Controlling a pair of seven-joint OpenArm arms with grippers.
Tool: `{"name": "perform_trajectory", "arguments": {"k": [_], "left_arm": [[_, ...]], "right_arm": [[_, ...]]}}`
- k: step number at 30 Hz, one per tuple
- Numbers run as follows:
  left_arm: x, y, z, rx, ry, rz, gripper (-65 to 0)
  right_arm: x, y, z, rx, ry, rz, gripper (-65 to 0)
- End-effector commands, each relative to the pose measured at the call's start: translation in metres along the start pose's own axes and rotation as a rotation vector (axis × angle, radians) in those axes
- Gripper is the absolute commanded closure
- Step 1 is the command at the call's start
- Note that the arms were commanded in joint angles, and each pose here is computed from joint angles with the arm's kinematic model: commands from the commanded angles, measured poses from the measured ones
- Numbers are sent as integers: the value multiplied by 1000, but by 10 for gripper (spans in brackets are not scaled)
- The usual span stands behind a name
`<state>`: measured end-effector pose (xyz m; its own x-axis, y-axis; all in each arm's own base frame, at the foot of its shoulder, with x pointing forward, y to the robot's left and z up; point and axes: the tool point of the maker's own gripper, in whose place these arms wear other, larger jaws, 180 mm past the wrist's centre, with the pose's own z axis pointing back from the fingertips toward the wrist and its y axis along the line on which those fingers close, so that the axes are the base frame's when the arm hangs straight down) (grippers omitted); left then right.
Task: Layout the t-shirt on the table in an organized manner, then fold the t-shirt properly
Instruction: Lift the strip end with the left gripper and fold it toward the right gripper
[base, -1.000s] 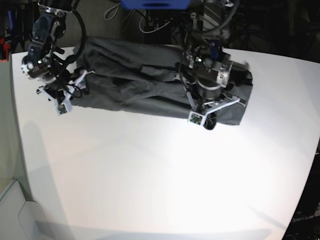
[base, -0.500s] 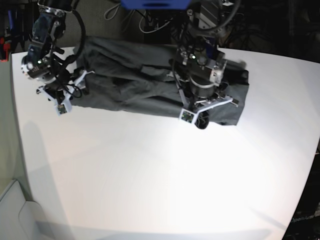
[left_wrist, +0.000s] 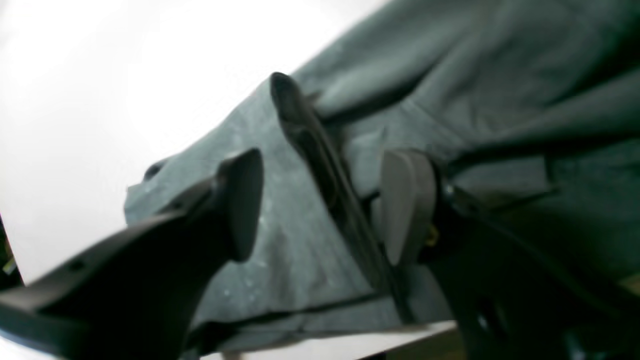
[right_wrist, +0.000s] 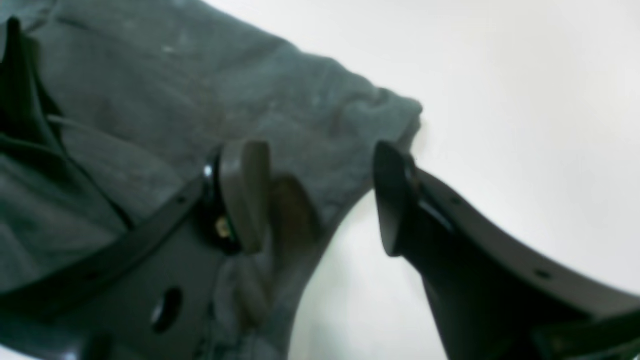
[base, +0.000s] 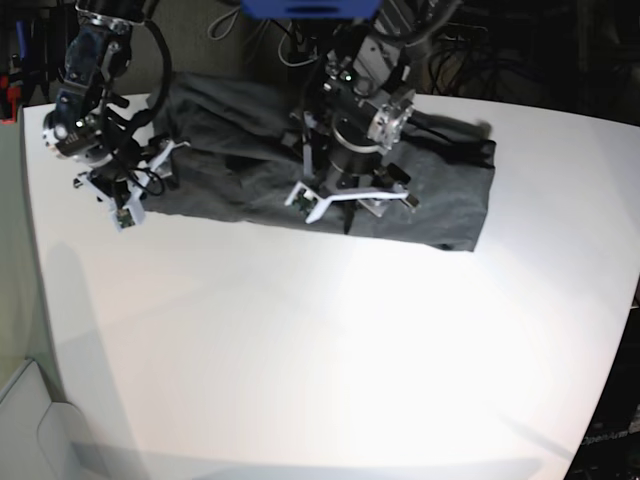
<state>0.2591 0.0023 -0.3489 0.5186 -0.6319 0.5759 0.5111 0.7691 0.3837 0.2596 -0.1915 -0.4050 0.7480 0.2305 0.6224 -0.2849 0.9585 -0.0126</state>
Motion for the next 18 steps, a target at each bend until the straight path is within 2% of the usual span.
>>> {"name": "perform_trajectory", "arguments": {"k": [1, 4, 7, 10, 13, 18], "left_arm": [[22, 12, 9, 36, -87, 27, -381], [22, 41, 15, 108, -106, 74, -380], [-11, 85, 9, 209, -23, 143, -380], [-51, 124, 7, 296, 62, 158, -380], [-74, 148, 8, 292, 75, 157, -380], [-97, 166, 12, 258, 88, 230, -381]], "right_arm": [[13, -6, 4, -13, -43, 7, -342], [15, -6, 5, -16, -47, 11, -343], [20, -8, 10, -30, -60, 22, -344], [12, -22, 19, -76, -14, -4, -344], [11, -32, 22, -107, 19, -68, -348], [-5, -50, 30, -154, 110, -181, -413]]}}
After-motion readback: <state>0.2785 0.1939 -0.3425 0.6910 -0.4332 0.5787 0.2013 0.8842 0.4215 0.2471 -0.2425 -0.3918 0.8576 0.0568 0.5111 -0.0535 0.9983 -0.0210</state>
